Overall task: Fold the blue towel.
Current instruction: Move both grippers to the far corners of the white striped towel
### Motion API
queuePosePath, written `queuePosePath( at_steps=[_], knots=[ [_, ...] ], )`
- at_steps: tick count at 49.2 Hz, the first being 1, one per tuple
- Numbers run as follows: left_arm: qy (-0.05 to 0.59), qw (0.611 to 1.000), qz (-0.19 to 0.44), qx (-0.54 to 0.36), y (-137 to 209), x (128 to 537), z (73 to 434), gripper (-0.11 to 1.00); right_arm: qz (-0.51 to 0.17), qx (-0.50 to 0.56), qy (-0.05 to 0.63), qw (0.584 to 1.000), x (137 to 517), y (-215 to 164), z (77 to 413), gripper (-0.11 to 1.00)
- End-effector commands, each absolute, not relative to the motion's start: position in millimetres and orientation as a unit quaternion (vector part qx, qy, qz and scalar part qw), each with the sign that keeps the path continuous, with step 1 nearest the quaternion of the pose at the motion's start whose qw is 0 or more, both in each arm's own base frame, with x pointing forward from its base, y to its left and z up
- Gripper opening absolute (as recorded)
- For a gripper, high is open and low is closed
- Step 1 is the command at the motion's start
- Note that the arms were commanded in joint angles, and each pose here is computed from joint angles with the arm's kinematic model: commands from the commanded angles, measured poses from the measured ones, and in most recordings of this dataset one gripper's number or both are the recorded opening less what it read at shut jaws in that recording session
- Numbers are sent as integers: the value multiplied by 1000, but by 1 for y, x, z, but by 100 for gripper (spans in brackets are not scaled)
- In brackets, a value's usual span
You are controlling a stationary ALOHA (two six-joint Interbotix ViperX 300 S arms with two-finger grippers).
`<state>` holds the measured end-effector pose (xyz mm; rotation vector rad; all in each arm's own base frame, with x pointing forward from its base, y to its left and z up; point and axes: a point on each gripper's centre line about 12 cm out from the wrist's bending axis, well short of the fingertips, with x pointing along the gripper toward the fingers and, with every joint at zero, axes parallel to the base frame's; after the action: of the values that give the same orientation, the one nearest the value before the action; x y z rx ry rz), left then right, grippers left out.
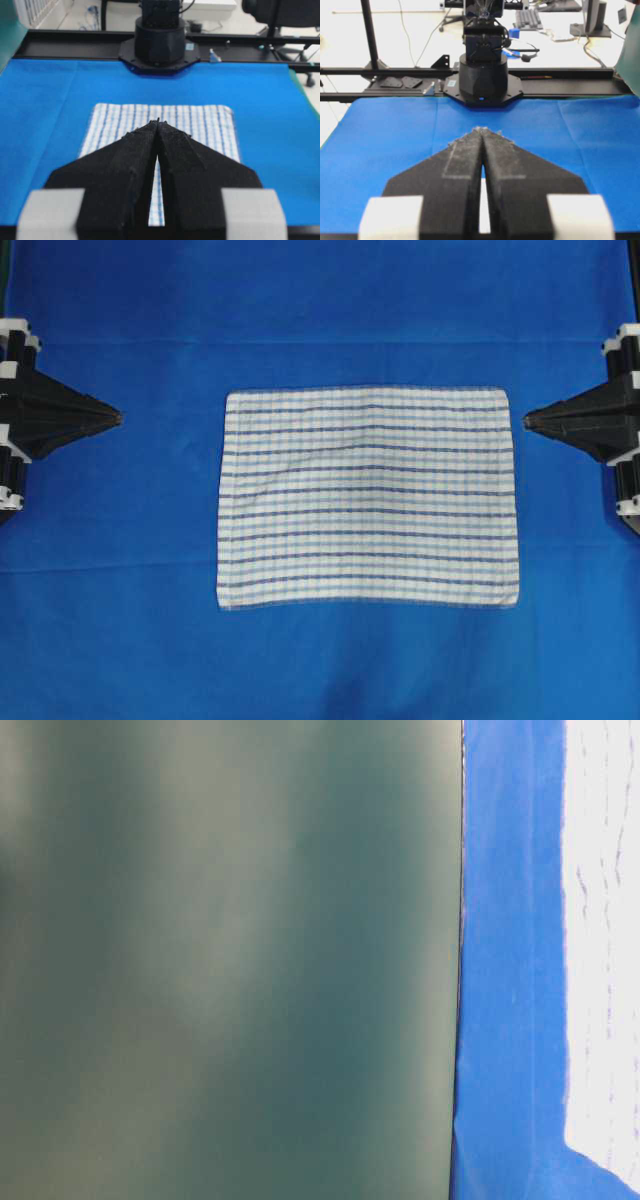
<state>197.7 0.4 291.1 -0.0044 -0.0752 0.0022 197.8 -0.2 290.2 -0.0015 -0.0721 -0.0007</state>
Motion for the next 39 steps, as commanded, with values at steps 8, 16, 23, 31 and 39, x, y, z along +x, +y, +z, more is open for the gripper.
queuePosePath(
  at_steps=[8,16,23,31,39],
  knots=[
    [-24,999,28,-10,11,213,291,0,-20,1,-22,1000,203,-8,299,0],
    [-1,999,49,-12,22,231,282,0,-62,16,18,998,202,-25,293,0],
    [35,997,74,-17,35,247,265,0,-113,32,70,991,199,-45,277,0],
    [79,992,92,-21,48,268,247,0,-171,57,142,973,196,-69,252,0],
    [136,984,108,-29,62,291,218,24,-211,85,223,948,195,-87,215,1]
  ],
)
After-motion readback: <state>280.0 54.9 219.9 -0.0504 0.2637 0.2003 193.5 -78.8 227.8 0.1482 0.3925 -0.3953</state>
